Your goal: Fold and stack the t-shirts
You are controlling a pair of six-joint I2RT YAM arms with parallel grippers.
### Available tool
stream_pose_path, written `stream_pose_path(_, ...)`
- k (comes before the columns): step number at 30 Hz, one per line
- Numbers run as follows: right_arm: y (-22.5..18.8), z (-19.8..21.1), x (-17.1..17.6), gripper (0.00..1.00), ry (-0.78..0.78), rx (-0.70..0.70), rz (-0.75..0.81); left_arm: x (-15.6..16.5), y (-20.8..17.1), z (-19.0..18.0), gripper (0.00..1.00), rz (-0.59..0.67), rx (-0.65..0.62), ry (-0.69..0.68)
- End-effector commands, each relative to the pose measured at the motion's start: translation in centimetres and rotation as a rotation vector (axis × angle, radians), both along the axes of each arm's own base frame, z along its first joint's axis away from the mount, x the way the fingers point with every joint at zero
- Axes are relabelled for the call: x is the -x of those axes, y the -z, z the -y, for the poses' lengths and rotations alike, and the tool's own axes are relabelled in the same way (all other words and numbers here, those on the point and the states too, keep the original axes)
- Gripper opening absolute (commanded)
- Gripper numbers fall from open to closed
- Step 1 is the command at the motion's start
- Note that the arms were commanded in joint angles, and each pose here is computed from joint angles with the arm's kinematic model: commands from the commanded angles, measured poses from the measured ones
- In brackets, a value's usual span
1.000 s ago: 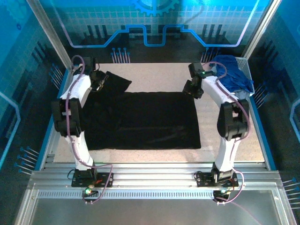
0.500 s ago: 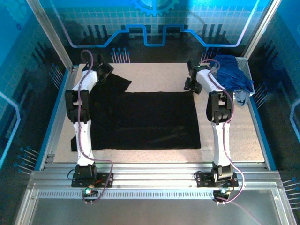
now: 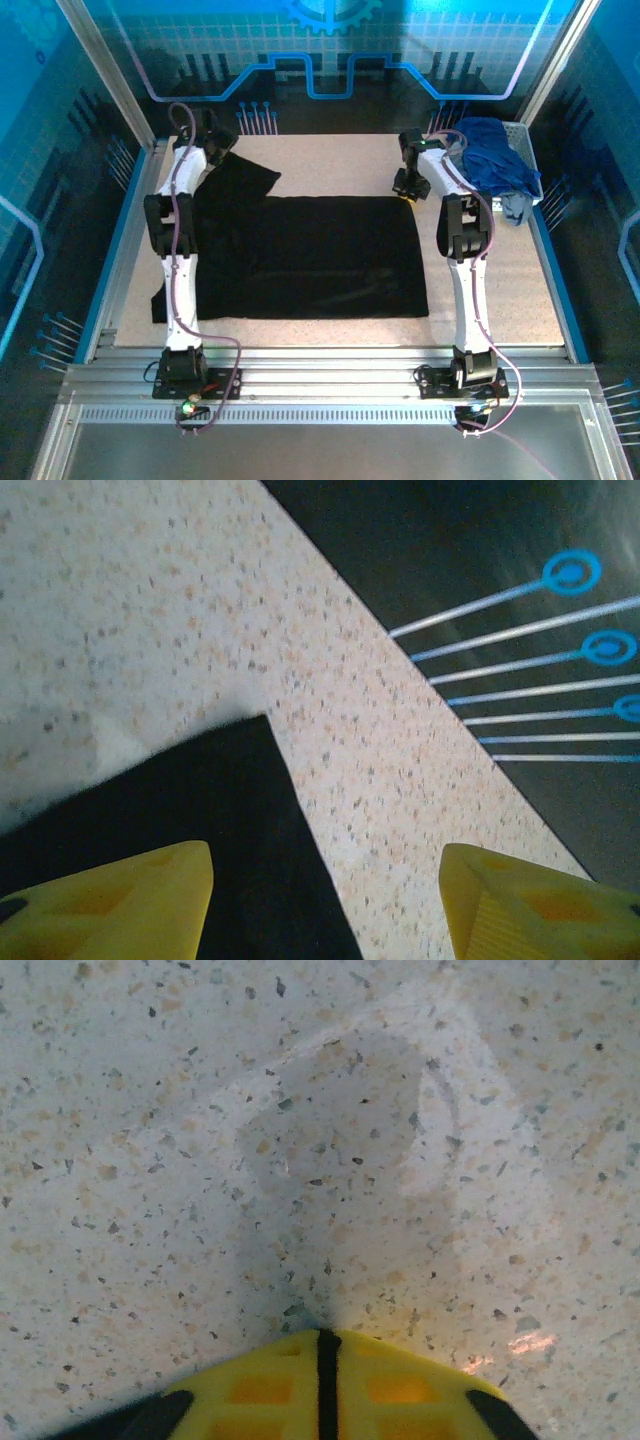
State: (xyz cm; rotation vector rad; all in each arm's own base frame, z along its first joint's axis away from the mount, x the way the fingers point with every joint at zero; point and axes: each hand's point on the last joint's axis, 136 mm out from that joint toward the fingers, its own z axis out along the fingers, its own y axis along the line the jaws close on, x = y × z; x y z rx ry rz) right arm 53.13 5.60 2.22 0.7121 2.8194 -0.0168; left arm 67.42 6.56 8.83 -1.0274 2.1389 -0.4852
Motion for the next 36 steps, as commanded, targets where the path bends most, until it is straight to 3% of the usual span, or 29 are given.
stream_pose_path(1, -0.2, 0.0, 0.3, 0.07, -0.004, -0.012, -0.013, 0.3, 1.4, -1.8, 0.62, -0.060, -0.061, -0.040)
stream_pose_path(6, -0.9, -0.6, 0.2, 0.05, -0.009, -0.039, 0.007, 1.4, 3.3, -3.2, 0.60, -0.135, -0.106, -0.123)
stream_pose_path(14, -1.7, -1.2, -0.3, 0.05, -0.011, -0.075, 0.037, 2.8, 7.0, -0.7, 0.61, -0.253, 0.048, -0.160)
stream_pose_path(19, -1.7, -1.1, -0.5, 0.05, -0.007, -0.088, 0.043, 4.6, 8.5, 0.9, 0.59, -0.349, 0.078, -0.124)
stream_pose_path(24, -1.7, -1.1, -0.5, 0.05, -0.001, -0.100, 0.044, 8.2, 10.0, 1.7, 0.47, -0.511, 0.098, -0.123)
stream_pose_path(28, -1.6, -1.2, -0.5, 0.05, 0.003, -0.110, 0.045, 11.8, 10.7, 1.8, 0.43, -0.662, 0.037, -0.114)
stream_pose_path(32, -1.5, -1.3, -0.6, 0.05, 0.002, -0.119, 0.047, 13.2, 10.7, 1.7, 0.36, -0.720, 0.002, -0.104)
stream_pose_path(36, -1.5, -1.4, -0.5, 0.05, -0.002, -0.124, 0.047, 12.2, 10.0, 1.3, 0.10, -0.673, -0.024, -0.094)
